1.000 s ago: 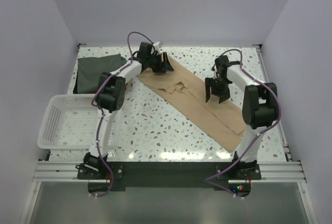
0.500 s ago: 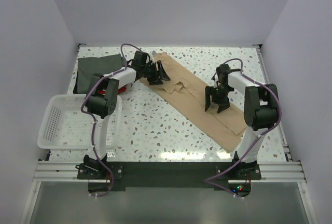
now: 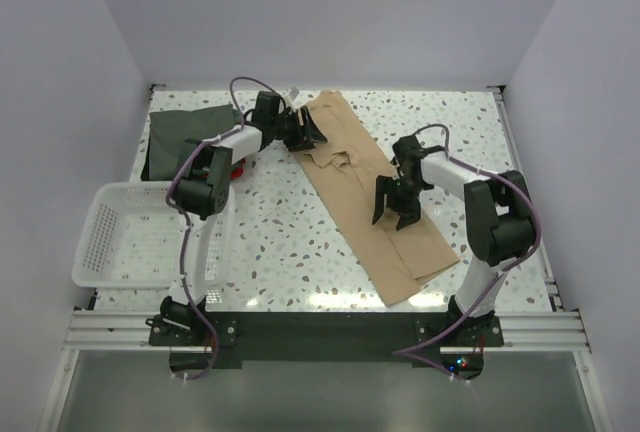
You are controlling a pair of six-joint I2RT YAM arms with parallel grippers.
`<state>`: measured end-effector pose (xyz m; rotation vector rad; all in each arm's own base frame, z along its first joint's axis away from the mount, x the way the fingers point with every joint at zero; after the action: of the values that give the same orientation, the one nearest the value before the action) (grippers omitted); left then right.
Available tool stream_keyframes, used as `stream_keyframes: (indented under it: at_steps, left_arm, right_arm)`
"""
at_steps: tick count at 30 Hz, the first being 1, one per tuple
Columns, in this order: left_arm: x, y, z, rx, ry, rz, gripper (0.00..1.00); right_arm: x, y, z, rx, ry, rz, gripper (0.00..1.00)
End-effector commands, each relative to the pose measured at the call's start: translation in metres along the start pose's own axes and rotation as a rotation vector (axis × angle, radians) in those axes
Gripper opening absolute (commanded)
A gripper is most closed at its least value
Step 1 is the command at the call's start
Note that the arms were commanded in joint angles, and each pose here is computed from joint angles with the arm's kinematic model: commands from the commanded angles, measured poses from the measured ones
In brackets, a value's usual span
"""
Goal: Fold and stack the t-shirts
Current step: Fold the tshirt
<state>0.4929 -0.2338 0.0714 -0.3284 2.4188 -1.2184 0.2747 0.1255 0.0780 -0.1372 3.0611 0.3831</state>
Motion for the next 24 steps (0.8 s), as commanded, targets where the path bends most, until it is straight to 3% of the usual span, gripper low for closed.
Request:
stream_keyframes:
  at_steps: [1, 9, 19, 24]
  left_arm:
    - [-0.010, 0.050, 0.016, -0.096, -0.033, 0.057, 0.65]
    - [-0.020, 0.048, 0.034, 0.033, -0.023, 0.131, 0.65]
    - [-0.029, 0.036, 0.036, 0.099, -0.048, 0.212, 0.66]
    - [-0.040, -0.005, 0.019, 0.180, -0.080, 0.282, 0.66]
  right_arm:
    - [0.021, 0.022, 0.012, 0.000, 0.022, 0.083, 0.71]
    - [0.059, 0.063, 0.019, -0.061, -0.004, 0.112, 0.71]
    - [0.065, 0.117, 0.029, -0.107, -0.011, 0.041, 0.71]
    - [0.059, 0.140, 0.006, -0.075, -0.025, -0.062, 0.72]
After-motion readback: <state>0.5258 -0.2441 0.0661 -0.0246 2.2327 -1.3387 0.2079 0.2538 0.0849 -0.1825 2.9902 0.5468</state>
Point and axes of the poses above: each gripper's point midway between its finger pads, its own z axis out along the fingers, its own y axis along the line the jaws close on, x = y × z, the point moved 6 cm from there along -z, back along the fingers, and after that the axes turned 13 degrees about -z, right-handed, at the moved point
